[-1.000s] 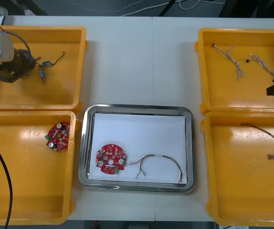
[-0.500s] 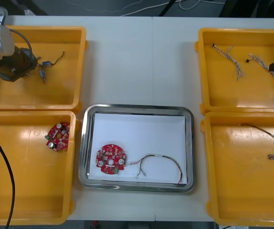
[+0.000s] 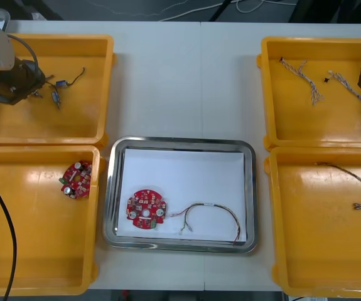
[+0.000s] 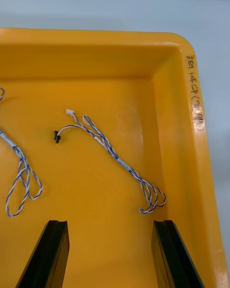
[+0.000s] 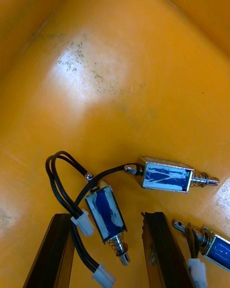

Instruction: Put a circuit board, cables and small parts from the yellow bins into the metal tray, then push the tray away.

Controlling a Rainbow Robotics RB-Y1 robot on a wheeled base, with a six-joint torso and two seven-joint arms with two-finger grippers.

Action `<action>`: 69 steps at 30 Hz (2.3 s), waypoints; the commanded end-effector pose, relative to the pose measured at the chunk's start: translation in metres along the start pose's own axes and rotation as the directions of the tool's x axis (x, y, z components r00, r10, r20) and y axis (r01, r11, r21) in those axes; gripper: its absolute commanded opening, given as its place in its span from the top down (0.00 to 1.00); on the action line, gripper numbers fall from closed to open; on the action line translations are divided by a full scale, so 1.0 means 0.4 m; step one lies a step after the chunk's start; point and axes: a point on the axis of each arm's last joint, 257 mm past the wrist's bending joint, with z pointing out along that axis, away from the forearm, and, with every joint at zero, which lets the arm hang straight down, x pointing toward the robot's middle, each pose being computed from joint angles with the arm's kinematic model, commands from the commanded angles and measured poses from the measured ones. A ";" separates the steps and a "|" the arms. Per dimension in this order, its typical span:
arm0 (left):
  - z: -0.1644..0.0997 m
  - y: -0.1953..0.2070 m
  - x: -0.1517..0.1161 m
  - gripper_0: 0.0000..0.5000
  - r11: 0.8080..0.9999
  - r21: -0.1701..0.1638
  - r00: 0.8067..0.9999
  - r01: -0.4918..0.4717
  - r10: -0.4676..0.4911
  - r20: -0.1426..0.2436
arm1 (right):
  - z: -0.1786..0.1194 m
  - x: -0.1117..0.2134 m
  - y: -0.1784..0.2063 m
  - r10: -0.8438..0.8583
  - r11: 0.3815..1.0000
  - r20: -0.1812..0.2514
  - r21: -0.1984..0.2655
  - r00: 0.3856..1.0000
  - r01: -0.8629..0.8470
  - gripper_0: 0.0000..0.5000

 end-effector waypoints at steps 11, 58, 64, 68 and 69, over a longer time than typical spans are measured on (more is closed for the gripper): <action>-0.031 0.008 -0.110 0.18 0.999 0.003 0.996 -0.047 0.046 0.073 | 0.068 -0.071 -0.062 0.233 0.966 0.103 0.091 0.967 -0.242 0.00; -0.353 -0.044 0.053 1.00 0.971 -0.009 0.964 -0.239 0.236 -0.126 | 0.203 0.090 -0.044 0.561 0.817 0.052 0.124 0.826 -0.563 0.00; -0.399 -0.064 0.146 1.00 0.949 0.028 0.939 -0.315 0.315 -0.137 | 0.211 0.098 -0.028 0.566 0.814 0.053 0.123 0.823 -0.567 0.00; -0.426 -0.106 0.209 1.00 0.938 0.097 0.930 -0.332 0.343 -0.133 | 0.218 0.095 -0.035 0.570 0.811 0.066 0.116 0.819 -0.574 0.00; -0.430 -0.110 0.217 1.00 0.938 0.103 0.930 -0.330 0.342 -0.133 | 0.220 0.094 -0.034 0.572 0.810 0.068 0.111 0.817 -0.576 0.00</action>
